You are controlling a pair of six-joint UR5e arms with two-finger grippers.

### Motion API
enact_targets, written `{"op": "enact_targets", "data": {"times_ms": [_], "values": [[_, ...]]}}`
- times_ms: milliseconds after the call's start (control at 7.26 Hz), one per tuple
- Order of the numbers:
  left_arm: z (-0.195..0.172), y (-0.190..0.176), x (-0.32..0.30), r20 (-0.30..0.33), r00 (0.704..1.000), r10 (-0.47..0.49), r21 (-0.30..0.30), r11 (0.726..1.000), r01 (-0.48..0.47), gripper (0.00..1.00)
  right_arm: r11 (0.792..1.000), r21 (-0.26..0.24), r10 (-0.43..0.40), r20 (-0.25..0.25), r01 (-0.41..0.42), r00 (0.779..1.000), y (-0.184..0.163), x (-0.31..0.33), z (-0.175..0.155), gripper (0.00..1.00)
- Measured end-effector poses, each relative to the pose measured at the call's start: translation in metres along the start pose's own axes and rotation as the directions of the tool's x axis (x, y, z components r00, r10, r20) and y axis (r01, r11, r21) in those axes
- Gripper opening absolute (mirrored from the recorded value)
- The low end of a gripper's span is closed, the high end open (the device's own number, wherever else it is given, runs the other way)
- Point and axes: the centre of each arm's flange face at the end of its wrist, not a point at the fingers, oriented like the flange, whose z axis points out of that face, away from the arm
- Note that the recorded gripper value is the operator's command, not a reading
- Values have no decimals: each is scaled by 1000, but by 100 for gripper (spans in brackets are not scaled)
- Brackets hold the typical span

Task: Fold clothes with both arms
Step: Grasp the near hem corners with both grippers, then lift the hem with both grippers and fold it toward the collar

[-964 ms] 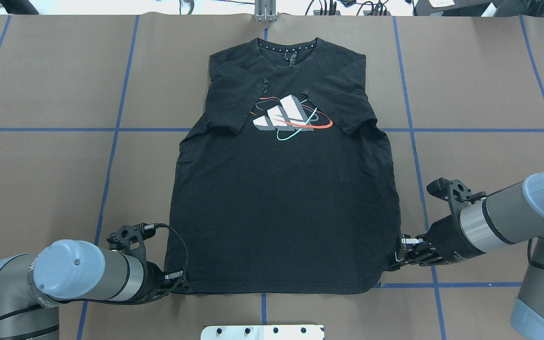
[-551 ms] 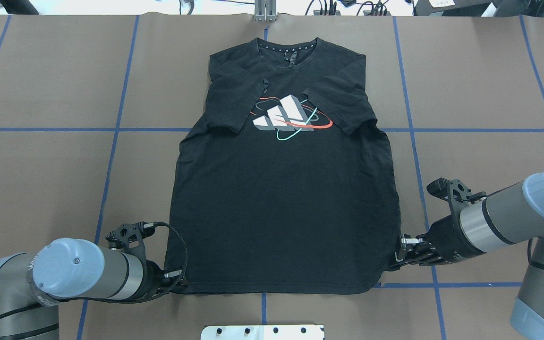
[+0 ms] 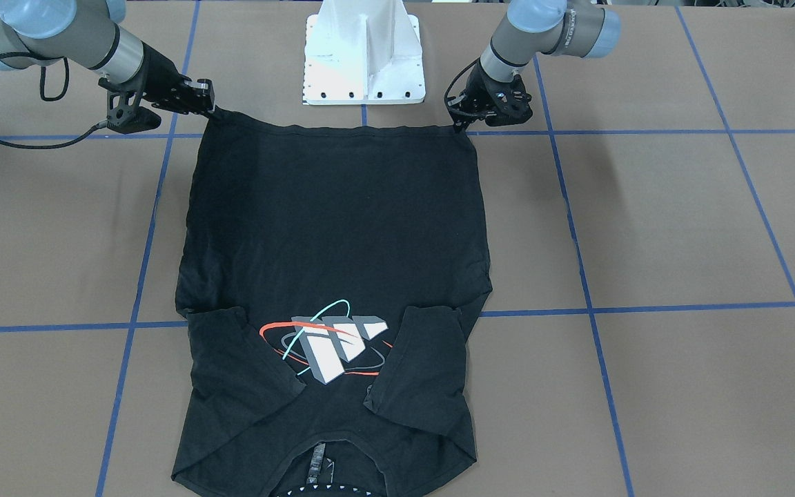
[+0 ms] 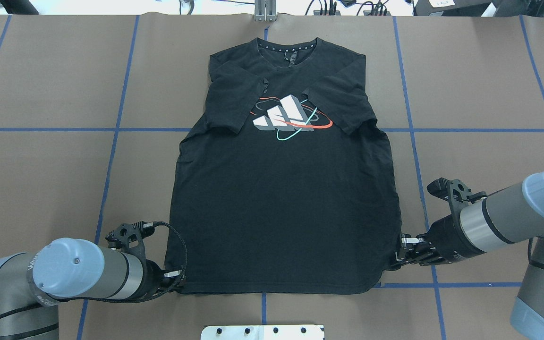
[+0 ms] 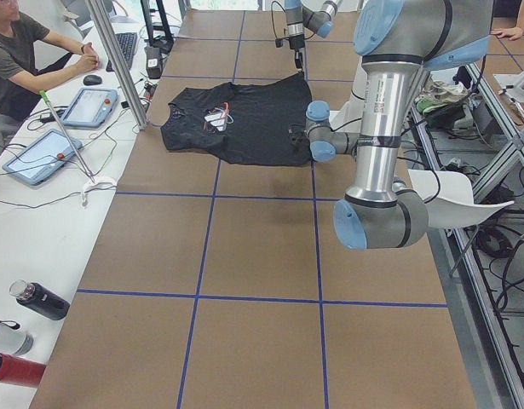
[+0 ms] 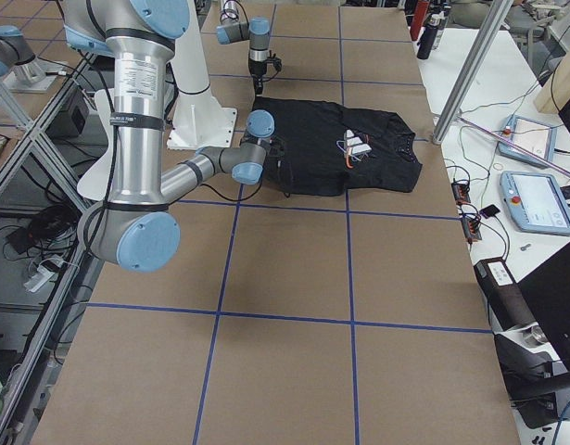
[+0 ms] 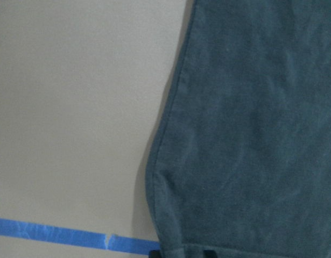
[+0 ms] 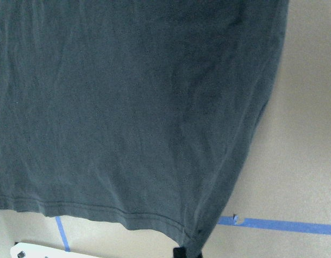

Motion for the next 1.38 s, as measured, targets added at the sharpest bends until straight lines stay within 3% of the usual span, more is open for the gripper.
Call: {"op": "enact_targets", "data": {"times_ms": [275, 551, 826, 1102, 1377], "values": [[-19, -7, 7, -36, 999, -16, 15, 1000, 16, 0, 1000, 8, 2, 4, -2, 1000, -2, 0, -4, 0], [-67, 0, 25, -125, 992, -3, 12, 1000, 5, 0, 1000, 10, -7, 27, 7, 1000, -3, 4, -13, 0], [-114, 16, 34, -200, 980, 22, -35, 999, -29, 0, 997, -69, -24, 68, 29, 997, 6, 25, -33, 0], [-153, 34, 34, -252, 966, 60, -98, 991, -87, 0, 980, -189, -44, 99, 62, 994, 26, 59, -49, 0], [-158, 47, 26, -246, 965, 90, -143, 981, -128, 0, 958, -272, -62, 124, 94, 990, 43, 75, -60, 0]]}}
